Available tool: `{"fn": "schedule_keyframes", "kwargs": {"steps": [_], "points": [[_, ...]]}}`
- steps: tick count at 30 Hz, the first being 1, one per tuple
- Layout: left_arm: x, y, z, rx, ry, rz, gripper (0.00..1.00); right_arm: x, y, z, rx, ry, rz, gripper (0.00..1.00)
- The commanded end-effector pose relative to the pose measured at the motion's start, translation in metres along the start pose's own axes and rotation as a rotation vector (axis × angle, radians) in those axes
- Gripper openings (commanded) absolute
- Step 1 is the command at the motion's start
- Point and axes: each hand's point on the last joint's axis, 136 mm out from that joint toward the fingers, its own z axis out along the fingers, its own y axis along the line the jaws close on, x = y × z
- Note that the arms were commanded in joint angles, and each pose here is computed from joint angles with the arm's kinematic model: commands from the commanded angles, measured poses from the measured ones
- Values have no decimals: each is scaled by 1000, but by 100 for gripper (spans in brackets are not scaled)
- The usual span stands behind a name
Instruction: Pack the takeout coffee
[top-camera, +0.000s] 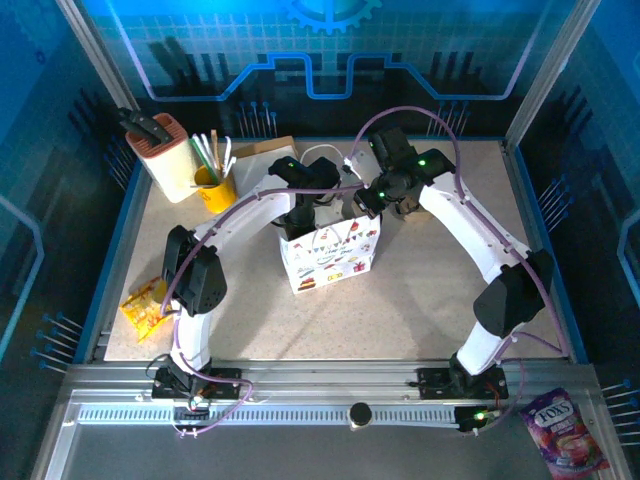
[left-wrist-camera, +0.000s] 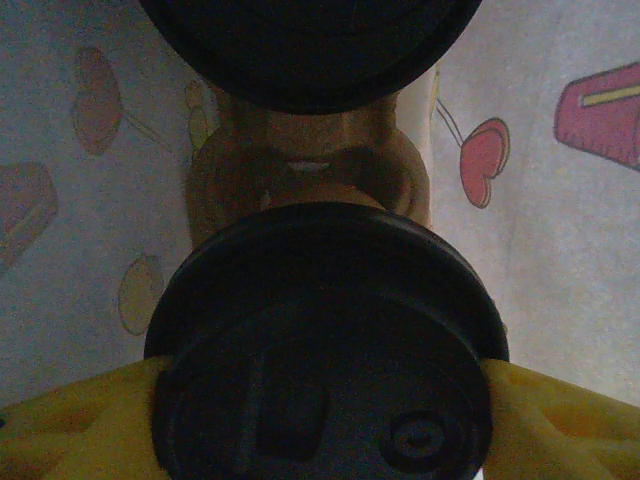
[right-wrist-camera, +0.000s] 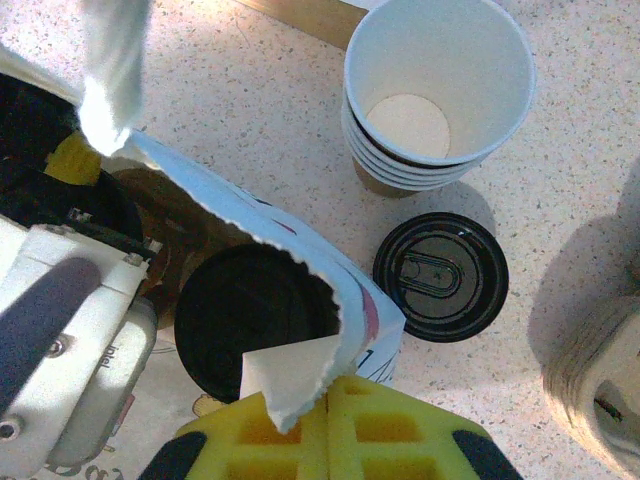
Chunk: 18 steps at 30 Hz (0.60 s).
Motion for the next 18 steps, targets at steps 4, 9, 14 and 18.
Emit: {"fn": "schedule_keyframes", "kwargs": {"steps": [4, 9, 14, 18], "points": [[9, 1, -11, -13, 15, -29, 48, 17, -2, 12, -9, 84, -4, 7], [8, 0, -16, -10, -3, -32, 48, 18, -1, 13, -10, 90, -3, 7], [9, 0, -16, -13, -2, -32, 48, 18, -1, 14, -11, 92, -2, 7], [10, 1, -15, -18, 5, -32, 48, 18, -1, 14, -11, 91, -3, 7]]}}
